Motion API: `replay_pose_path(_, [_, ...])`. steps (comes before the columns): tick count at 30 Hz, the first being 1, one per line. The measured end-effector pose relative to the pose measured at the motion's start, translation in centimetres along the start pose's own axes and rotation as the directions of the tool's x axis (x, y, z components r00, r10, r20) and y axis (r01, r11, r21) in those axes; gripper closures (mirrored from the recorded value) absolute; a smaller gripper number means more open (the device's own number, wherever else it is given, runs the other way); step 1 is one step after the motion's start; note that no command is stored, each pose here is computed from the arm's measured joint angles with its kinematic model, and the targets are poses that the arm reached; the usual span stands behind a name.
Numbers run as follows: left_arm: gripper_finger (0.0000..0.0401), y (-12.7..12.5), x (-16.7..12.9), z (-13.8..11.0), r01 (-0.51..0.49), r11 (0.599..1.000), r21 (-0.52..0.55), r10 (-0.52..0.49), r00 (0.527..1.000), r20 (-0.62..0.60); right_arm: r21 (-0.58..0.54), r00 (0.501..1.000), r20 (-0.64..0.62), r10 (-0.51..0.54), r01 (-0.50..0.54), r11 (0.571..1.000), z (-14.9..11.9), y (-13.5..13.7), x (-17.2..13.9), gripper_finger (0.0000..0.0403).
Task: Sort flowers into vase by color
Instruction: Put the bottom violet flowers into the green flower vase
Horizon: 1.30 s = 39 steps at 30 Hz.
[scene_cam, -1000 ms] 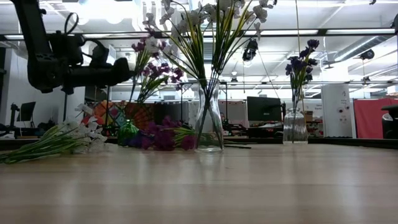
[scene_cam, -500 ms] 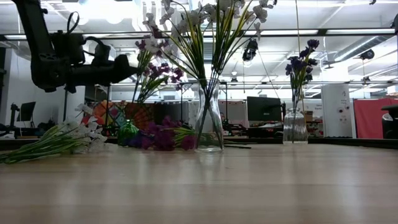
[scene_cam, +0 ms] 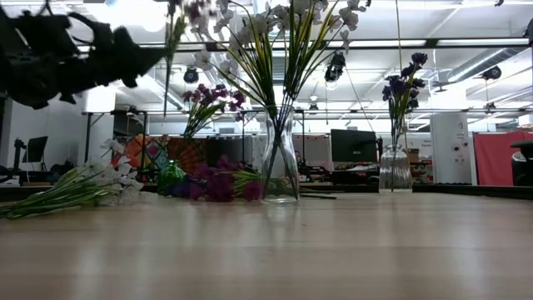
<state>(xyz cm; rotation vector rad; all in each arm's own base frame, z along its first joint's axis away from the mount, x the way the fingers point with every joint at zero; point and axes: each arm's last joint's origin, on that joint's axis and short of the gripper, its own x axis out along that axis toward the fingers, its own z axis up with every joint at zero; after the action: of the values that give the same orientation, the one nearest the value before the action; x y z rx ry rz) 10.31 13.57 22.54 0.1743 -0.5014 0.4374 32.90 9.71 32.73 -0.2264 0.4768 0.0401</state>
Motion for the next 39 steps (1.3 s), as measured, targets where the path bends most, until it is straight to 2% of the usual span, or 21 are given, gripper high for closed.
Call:
replay_pose_path(5, [0.0401,-1.5,-1.1,1.6,0.109,0.991,-0.072,-0.104,0.993,0.062,0.007,1.000,-0.016,0.014,-0.013,1.000,-0.2,0.5,-0.1,0.0170])
replay_pose_path(9, [0.0401,-2.8,-1.6,3.0,0.215,0.965,-0.148,-0.196,0.971,0.135,0.012,0.999,-0.011,0.038,-0.038,0.999,-0.1,1.3,-0.4,0.0170])
replay_pose_path(14, [0.0401,-4.7,-1.8,4.5,0.362,0.905,-0.222,-0.313,0.923,0.225,0.016,0.997,0.068,0.043,-0.044,0.999,0.6,1.7,-0.3,0.0170])
replay_pose_path(20, [0.0401,-7.0,-1.7,5.0,0.497,0.814,-0.301,-0.409,0.858,0.311,-0.048,0.980,0.196,0.027,-0.018,0.999,1.5,2.2,1.3,0.0170])
replay_pose_path(25, [0.0401,-9.4,-1.4,4.5,0.552,0.758,-0.348,-0.451,0.829,0.330,-0.050,0.941,0.332,-0.064,0.086,0.995,2.5,2.0,2.2,0.0170])
replay_pose_path(28, [0.0401,-10.9,-1.3,4.3,0.542,0.770,-0.337,-0.445,0.834,0.325,-0.040,0.921,0.370,-0.121,0.146,0.988,3.0,1.6,2.1,0.0170])
replay_pose_path(32, [0.0401,-12.7,-1.1,4.2,0.494,0.816,-0.299,-0.411,0.861,0.301,-0.021,0.905,0.404,-0.131,0.152,0.988,3.9,1.2,1.8,0.0170])
replay_pose_path(39, [0.0401,-15.7,-0.9,3.2,0.427,0.853,-0.301,-0.395,0.904,0.165,-0.022,0.902,0.410,-0.135,0.158,0.987,4.4,1.1,1.9,0.0170])
